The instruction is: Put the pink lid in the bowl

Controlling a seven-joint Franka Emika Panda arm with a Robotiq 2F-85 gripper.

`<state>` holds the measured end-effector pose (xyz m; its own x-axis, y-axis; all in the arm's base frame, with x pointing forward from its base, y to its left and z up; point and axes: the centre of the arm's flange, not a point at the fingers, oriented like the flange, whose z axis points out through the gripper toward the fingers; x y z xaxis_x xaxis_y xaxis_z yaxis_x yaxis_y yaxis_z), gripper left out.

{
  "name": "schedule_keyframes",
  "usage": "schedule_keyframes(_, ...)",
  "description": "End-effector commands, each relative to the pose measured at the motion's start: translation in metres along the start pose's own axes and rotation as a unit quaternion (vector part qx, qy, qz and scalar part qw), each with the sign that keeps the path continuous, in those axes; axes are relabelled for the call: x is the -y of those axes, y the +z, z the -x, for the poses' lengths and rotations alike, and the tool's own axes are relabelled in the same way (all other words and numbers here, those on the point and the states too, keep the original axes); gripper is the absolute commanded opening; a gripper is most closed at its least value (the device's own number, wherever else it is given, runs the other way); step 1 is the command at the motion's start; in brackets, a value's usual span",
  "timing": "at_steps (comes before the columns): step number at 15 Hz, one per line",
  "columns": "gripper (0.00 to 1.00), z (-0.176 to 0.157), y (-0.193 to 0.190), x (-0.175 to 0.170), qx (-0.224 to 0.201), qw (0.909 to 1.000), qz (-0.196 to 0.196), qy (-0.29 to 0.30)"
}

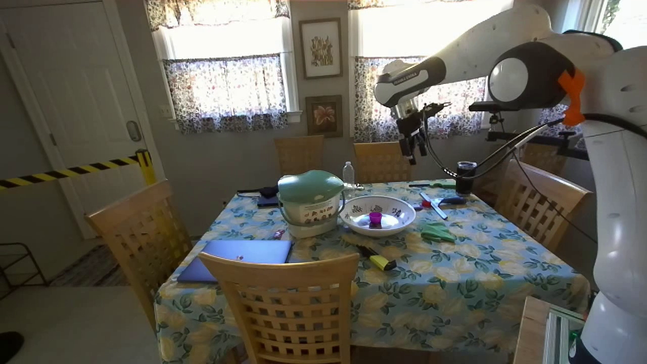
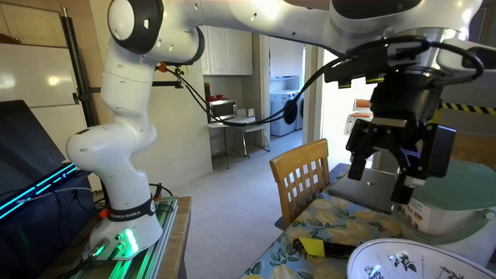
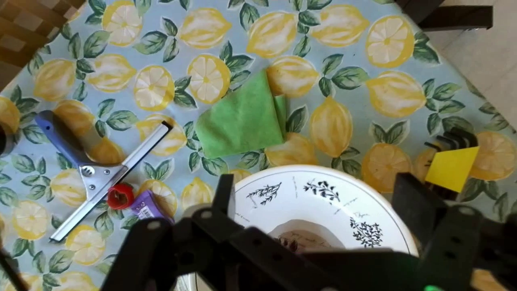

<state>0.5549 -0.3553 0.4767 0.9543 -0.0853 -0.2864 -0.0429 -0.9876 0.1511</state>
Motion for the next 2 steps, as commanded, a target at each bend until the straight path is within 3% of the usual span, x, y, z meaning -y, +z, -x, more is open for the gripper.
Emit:
schedule_keyframes(1,1.00,0.0037,0.0001,0.0017,0.001,1.0000,-0.002,-0.001)
schedule_keyframes(2,1.00,0.0054,0.0005,0.0033,0.002,1.0000,-0.004,-0.002)
